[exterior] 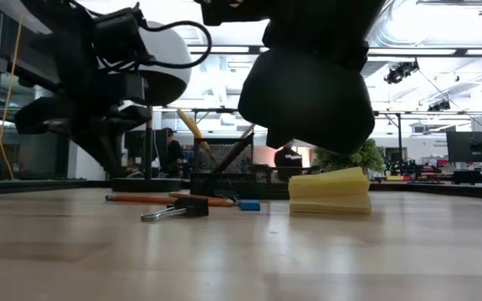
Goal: Pick and place office supplies into organizer
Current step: Put the bottom yellow pencil into the black organizer
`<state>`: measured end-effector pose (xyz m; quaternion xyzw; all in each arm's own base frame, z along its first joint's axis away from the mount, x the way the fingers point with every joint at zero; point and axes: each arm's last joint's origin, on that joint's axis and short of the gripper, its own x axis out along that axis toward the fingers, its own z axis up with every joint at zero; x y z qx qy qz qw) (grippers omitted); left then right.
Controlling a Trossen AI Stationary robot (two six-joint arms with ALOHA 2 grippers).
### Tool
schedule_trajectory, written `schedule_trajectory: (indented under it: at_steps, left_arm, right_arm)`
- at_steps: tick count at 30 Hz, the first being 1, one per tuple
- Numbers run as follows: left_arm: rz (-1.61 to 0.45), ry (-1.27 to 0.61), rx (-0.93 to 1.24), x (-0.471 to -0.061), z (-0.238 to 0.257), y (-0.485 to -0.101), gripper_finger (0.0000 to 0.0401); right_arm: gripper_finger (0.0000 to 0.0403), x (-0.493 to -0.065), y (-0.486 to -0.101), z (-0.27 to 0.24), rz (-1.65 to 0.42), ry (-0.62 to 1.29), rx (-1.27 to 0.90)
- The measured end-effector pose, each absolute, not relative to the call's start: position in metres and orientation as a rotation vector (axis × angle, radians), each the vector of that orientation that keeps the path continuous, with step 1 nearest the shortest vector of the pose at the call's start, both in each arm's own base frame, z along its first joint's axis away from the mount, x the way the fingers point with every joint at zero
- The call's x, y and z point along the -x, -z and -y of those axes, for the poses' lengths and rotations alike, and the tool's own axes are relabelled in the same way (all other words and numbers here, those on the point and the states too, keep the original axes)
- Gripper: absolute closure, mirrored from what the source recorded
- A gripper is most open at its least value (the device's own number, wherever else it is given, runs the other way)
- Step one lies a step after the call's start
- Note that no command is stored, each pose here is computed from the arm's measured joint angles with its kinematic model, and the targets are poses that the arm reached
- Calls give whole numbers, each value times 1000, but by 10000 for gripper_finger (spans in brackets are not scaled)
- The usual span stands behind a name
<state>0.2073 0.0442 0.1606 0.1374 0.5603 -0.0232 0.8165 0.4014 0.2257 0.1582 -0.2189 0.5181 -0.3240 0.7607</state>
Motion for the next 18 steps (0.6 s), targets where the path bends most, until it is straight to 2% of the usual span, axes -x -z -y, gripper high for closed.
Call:
schedule_trajectory:
  at_steps: [7,18]
  left_arm:
    - [-1149,35,-242,-207,-58,-162,389]
    - [-1232,70,-211,-198,-64,-157,389]
  right_arm:
    - [325,-403,-158,-227,-1109,702,458]
    - [325,-404,-158,-228,-1094,702,458]
